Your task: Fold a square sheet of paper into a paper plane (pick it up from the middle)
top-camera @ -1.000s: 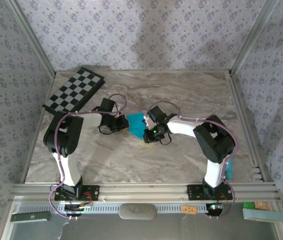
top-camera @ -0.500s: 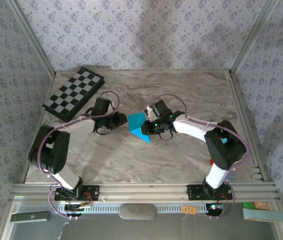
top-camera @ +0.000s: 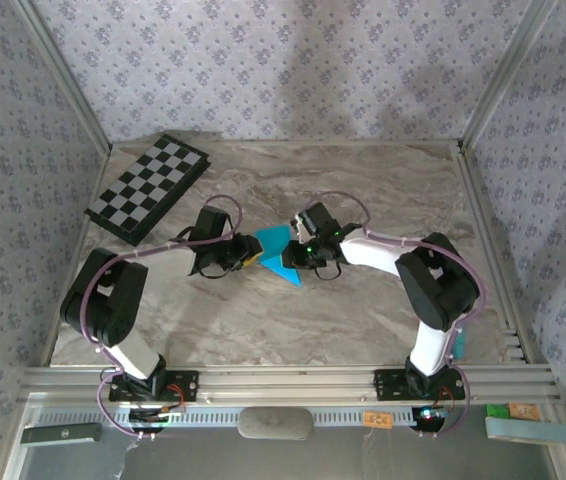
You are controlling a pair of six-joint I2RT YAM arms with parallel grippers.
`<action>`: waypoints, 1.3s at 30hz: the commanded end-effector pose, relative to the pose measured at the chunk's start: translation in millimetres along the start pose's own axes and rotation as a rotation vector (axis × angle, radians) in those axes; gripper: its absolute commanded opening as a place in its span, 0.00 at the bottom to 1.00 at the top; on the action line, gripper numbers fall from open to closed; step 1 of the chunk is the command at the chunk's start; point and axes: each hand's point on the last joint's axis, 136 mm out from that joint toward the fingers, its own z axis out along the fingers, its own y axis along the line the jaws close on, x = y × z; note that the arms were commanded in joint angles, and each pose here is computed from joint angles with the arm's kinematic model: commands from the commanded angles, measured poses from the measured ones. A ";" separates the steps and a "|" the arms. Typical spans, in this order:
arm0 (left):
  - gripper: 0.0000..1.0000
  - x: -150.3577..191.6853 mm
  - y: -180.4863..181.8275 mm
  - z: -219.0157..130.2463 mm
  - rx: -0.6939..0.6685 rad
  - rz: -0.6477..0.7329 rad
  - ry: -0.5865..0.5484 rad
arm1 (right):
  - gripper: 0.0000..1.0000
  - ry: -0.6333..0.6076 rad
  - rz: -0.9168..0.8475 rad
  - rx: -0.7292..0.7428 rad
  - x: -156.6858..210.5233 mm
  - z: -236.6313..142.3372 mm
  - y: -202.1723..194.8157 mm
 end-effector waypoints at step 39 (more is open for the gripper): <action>0.23 5.9 -8.1 32.9 0.056 -0.038 0.133 | 0.13 0.092 0.027 0.152 20.2 24.7 -43.7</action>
